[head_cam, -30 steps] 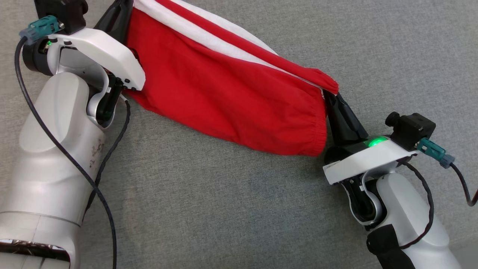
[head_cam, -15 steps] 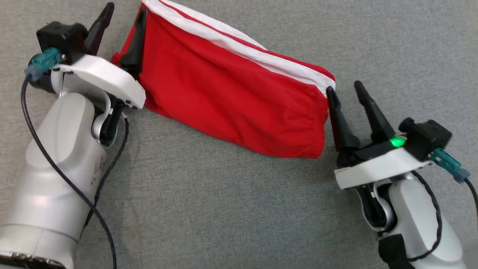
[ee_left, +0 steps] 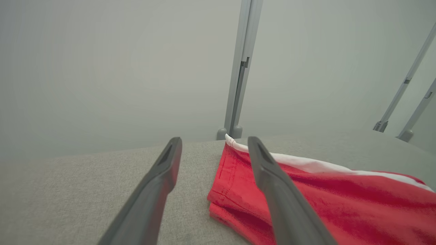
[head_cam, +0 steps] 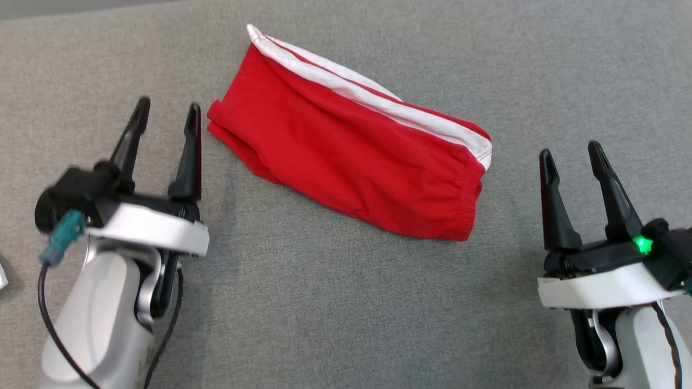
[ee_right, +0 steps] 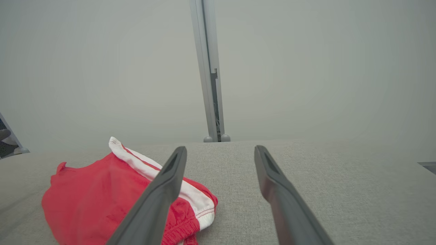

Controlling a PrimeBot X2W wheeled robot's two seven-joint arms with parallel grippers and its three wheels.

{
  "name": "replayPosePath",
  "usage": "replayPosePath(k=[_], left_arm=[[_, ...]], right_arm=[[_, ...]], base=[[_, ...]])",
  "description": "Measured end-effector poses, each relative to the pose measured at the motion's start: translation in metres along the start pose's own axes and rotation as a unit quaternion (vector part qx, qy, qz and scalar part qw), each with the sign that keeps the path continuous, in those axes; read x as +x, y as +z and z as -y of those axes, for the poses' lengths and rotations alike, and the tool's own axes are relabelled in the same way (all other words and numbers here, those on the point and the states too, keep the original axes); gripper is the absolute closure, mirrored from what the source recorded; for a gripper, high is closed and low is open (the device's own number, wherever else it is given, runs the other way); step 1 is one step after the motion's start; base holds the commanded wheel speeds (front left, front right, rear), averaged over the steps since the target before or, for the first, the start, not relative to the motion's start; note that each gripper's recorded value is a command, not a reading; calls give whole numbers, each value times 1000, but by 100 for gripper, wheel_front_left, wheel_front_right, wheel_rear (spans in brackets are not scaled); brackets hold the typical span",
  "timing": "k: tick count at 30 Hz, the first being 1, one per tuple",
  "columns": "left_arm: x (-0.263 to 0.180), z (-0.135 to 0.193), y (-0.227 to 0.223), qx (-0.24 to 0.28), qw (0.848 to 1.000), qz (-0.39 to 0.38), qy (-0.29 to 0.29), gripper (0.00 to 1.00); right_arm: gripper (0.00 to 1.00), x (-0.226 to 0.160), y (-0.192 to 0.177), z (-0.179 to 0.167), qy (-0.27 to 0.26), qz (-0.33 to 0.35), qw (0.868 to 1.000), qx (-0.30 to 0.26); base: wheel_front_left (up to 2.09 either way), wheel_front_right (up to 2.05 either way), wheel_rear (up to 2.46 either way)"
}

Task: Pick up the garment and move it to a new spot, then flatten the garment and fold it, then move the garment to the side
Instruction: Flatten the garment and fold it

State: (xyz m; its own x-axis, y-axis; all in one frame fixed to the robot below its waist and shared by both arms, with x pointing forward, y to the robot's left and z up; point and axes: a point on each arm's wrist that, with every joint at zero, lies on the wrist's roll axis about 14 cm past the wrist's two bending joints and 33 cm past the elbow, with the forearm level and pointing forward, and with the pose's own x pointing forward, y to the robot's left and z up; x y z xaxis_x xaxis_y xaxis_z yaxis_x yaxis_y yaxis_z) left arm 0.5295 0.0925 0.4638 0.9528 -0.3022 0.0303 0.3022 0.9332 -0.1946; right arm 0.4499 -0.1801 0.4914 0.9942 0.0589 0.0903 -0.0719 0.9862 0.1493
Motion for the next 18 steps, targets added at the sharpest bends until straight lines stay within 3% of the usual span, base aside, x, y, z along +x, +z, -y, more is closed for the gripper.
replayPosePath(k=[7,18], left_arm=[[-52,-8,-5,2,999,-19,41,0],[-65,-8,-5,-1,998,-32,46,0]], right_arm=[[0,-29,7,19,-34,-5,999,-16],[0,-40,7,25,-48,-6,999,-3]], base=[[0,0,0],[0,0,0]])
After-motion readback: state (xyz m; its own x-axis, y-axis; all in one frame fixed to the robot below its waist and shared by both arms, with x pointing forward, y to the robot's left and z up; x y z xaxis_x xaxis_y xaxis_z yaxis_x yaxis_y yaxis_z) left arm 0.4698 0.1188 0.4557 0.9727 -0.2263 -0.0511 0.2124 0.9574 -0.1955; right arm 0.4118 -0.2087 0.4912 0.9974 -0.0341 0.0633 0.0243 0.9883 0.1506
